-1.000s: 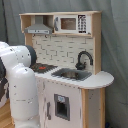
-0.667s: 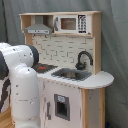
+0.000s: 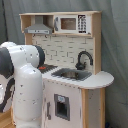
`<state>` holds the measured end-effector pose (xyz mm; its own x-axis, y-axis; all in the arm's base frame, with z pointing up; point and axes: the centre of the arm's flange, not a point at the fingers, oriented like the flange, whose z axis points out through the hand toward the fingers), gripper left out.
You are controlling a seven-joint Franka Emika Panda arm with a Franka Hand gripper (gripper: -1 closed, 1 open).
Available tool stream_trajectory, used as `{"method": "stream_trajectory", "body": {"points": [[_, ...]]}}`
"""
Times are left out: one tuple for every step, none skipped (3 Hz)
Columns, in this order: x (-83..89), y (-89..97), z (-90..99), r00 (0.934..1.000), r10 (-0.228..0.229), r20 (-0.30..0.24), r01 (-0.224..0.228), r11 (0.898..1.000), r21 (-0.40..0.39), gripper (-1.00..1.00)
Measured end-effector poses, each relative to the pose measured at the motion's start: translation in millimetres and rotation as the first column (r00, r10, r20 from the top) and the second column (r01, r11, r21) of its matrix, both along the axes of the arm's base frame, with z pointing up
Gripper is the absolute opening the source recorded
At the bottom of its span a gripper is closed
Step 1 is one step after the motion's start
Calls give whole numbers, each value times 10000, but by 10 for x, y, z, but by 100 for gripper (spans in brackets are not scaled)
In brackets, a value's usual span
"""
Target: Play with the kitchen
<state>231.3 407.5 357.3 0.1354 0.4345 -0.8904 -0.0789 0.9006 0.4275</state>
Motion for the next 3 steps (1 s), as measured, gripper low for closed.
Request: {"method": "stream_trajectory", "body": {"points": [[280,-247,-77,9984,-565,-103,556,9960,-695,100],[482,-540,-261,9934,-1070,-420,992,9825,-1578,100],[660,-708,-340,9915,-1064,-744,917,9796,-1786,100]]}}
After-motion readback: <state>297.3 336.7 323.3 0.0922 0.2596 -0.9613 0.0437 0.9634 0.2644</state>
